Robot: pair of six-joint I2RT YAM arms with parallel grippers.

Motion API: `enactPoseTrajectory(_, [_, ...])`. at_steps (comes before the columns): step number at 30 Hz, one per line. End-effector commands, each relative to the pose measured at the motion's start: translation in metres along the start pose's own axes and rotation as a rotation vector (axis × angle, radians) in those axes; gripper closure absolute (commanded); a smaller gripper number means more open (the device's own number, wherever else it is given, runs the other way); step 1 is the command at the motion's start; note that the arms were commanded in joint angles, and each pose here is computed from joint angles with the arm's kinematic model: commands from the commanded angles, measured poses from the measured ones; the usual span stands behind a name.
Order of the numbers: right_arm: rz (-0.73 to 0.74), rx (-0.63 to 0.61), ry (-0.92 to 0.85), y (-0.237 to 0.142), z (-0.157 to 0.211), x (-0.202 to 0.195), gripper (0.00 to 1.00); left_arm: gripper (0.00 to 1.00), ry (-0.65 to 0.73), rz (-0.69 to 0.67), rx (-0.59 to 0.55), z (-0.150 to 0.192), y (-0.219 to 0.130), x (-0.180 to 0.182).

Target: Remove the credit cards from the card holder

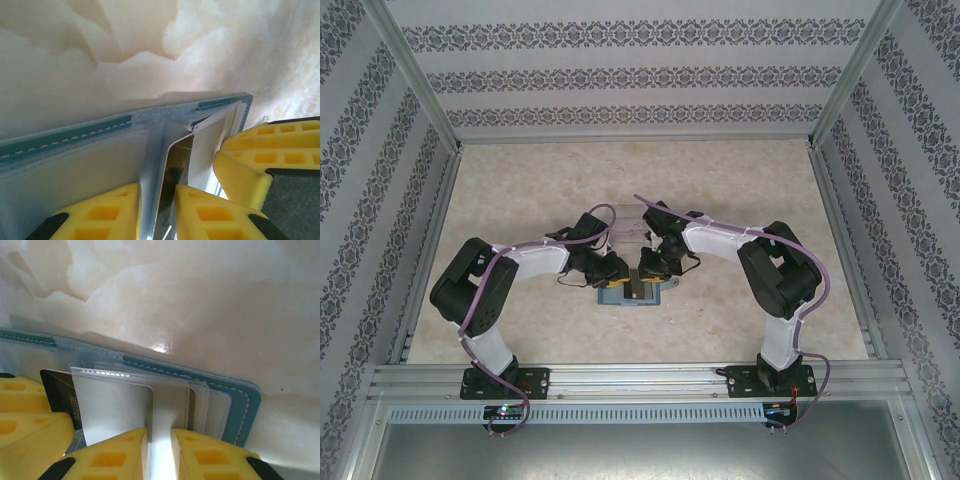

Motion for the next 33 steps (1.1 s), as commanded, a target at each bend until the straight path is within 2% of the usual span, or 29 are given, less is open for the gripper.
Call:
enactPoseTrajectory(1, [0.061,0.048,0.013,0.021,0.008,-0.016,0.77,0.76,-0.019,0.040,0.002,-0.003,0.003,0.000])
enactPoseTrajectory(11, [0.064,0.047,0.014,0.019,0.009,-0.016,0.77,0.81,-0.020,0.114,0.007,-0.003,0.004,-0.008])
enactPoseTrajectory(22, [0.065,0.045,0.013,0.018,0.010,-0.017,0.78,0.91,-0.017,0.099,-0.001,-0.002,-0.001,-0.006])
enactPoseTrajectory(33, [0.069,0.044,0.016,0.018,0.009,-0.019,0.78,0.94,0.005,0.043,-0.010,0.003,-0.012,0.002])
Point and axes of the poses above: each hand's point on the last joint's axis, 136 mm out from that joint toward the fingers, its own y axis out along the fingers, its own x axis along the line the jaws close on, z = x × y, the point moved 2 cm from there along -y, back along the fingers, and after that the axes turned 1 degree about -y, right-handed, at the moved point
